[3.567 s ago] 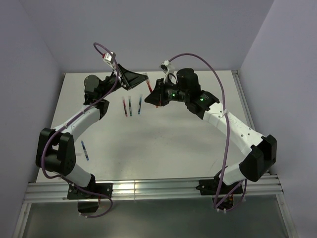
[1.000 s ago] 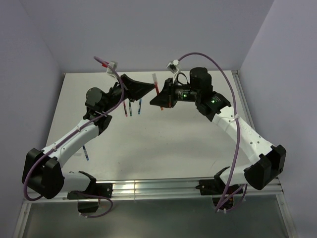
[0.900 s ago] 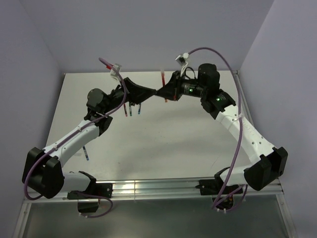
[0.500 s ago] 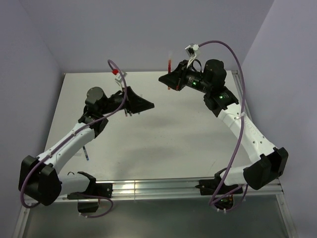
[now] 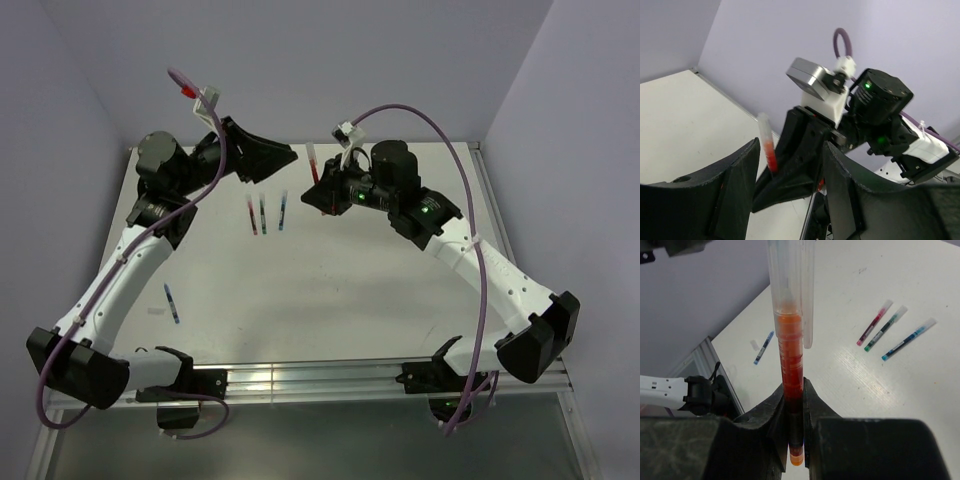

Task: Insert the pens into the pen caps
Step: Press the pen cap onto the pen.

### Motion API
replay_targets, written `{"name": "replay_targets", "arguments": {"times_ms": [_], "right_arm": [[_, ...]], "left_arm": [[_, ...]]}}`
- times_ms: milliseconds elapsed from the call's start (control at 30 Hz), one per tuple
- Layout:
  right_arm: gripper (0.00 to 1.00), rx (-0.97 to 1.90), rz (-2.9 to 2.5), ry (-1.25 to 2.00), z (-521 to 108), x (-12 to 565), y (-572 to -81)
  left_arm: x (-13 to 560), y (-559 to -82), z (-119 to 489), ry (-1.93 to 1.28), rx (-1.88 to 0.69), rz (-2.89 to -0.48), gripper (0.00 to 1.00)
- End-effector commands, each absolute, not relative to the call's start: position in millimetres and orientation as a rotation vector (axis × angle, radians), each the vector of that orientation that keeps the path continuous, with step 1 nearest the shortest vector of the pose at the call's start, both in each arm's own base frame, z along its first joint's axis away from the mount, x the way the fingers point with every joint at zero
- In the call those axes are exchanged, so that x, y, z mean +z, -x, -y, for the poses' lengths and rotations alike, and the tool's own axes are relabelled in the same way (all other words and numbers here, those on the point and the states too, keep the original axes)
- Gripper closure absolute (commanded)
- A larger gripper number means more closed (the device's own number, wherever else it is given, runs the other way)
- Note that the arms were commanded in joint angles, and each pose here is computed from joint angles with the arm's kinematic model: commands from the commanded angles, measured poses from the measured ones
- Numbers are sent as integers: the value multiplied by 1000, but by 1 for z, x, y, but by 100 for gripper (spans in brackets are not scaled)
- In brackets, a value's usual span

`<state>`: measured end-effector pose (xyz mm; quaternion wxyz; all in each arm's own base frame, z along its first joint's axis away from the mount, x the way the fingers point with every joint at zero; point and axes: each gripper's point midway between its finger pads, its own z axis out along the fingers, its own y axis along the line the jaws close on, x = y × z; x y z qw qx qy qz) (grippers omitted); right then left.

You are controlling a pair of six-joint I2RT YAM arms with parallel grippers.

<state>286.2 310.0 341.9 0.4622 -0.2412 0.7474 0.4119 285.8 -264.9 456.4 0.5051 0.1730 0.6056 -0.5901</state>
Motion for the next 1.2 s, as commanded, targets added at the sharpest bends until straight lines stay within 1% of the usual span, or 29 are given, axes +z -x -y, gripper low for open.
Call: {"name": "replay_targets", "arguments": {"times_ms": [0,267,533,800,1000,1033,1100,1167], "right_arm": [[100,990,-1768,613,-310,365,-281],[100,997,-1763,638,-318,365,-275],[100,993,-1785,651,-328,359,-278],[100,971,-1783,639,-330,362,-282],[100,958,-1791,634,-331,360,-285],[100,955,-1793,632,-331,359,-286],[100,950,-1790,627,-331,360,-287],[100,950,-1786,628,-331,362,-288]], "left_arm": [[458,-304,267,-410,-1383,-1481,42],[450,-317,274,-388,-1426,-1507,42],[454,-315,284,-415,-1465,-1495,42],[444,-314,292,-420,-1488,-1521,44],[443,-310,293,-434,-1497,-1525,51],[443,-310,293,-438,-1500,-1525,56],[441,-310,294,-441,-1505,-1531,60],[440,-309,295,-444,-1508,-1535,67]]}}
